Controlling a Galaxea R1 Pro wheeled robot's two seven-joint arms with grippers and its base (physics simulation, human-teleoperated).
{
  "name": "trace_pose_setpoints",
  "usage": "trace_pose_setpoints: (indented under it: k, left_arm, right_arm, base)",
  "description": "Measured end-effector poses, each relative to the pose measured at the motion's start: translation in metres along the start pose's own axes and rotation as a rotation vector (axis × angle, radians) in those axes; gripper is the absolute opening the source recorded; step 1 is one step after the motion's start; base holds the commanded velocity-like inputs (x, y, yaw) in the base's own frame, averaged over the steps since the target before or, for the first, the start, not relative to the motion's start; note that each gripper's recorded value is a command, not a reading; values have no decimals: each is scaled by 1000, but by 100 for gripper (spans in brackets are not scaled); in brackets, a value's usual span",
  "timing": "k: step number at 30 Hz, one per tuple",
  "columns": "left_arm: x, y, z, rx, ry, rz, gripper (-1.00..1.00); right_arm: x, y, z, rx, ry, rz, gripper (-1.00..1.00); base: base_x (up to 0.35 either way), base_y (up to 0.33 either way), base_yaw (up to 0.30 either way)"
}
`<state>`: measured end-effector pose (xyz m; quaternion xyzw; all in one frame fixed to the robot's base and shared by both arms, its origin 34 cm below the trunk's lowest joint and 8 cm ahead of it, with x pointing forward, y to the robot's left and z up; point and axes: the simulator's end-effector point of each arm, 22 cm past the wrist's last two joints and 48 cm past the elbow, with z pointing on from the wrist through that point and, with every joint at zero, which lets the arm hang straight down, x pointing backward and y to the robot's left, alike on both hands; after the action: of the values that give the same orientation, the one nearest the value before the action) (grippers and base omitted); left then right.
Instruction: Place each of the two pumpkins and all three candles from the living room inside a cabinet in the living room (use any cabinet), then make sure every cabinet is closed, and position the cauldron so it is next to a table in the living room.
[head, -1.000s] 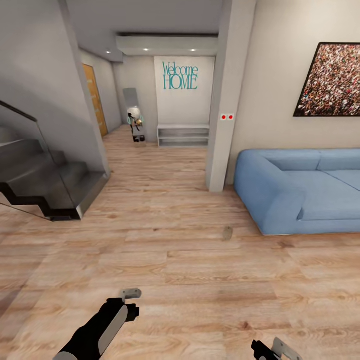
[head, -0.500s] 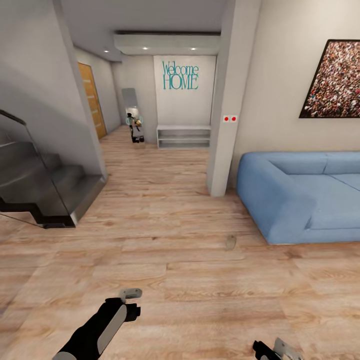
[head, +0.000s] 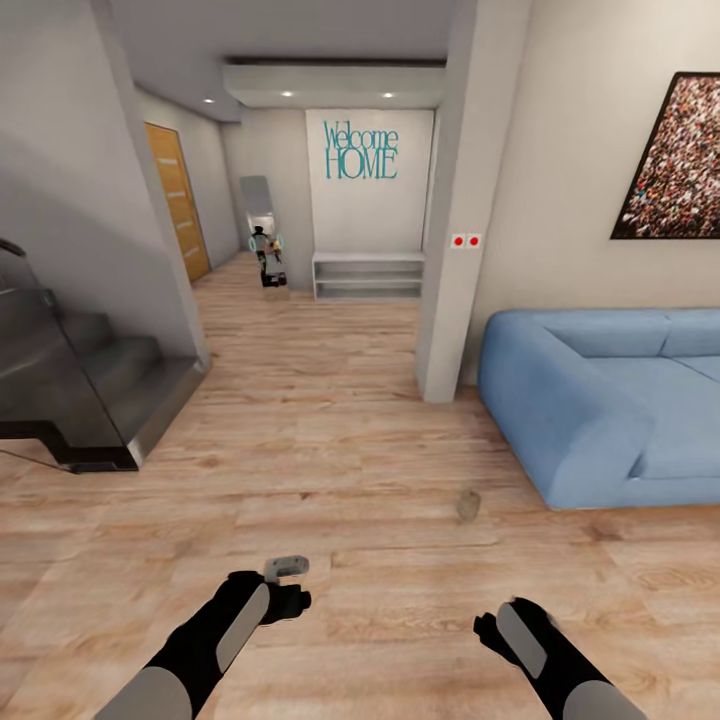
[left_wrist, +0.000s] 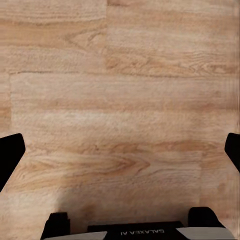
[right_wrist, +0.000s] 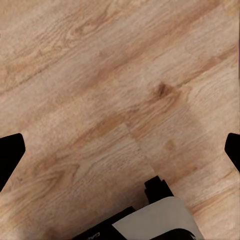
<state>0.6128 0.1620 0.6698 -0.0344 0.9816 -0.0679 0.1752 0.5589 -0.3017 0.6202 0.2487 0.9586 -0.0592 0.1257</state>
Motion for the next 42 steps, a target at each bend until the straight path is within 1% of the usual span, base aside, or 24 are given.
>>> trace_pose_setpoints:
  k: [5, 17, 25, 42]
  left_arm:
    - [0, -6, 0, 7, 1, 0, 100]
    - [1, -6, 0, 9, 3, -1, 100]
    - [1, -6, 0, 8, 3, -1, 100]
    - [1, -6, 0, 8, 3, -1, 100]
  right_arm:
    - [-1, -1, 0, 4, -5, -15, 100]
    - [-4, -2, 0, 2, -10, 10, 100]
    - [-4, -2, 0, 3, -10, 9, 100]
    - [-4, -2, 0, 3, -10, 6, 100]
  base:
    - [328, 0, 0]
    - [327, -46, 0]
    - [310, -153, 0]
    - [322, -34, 0]
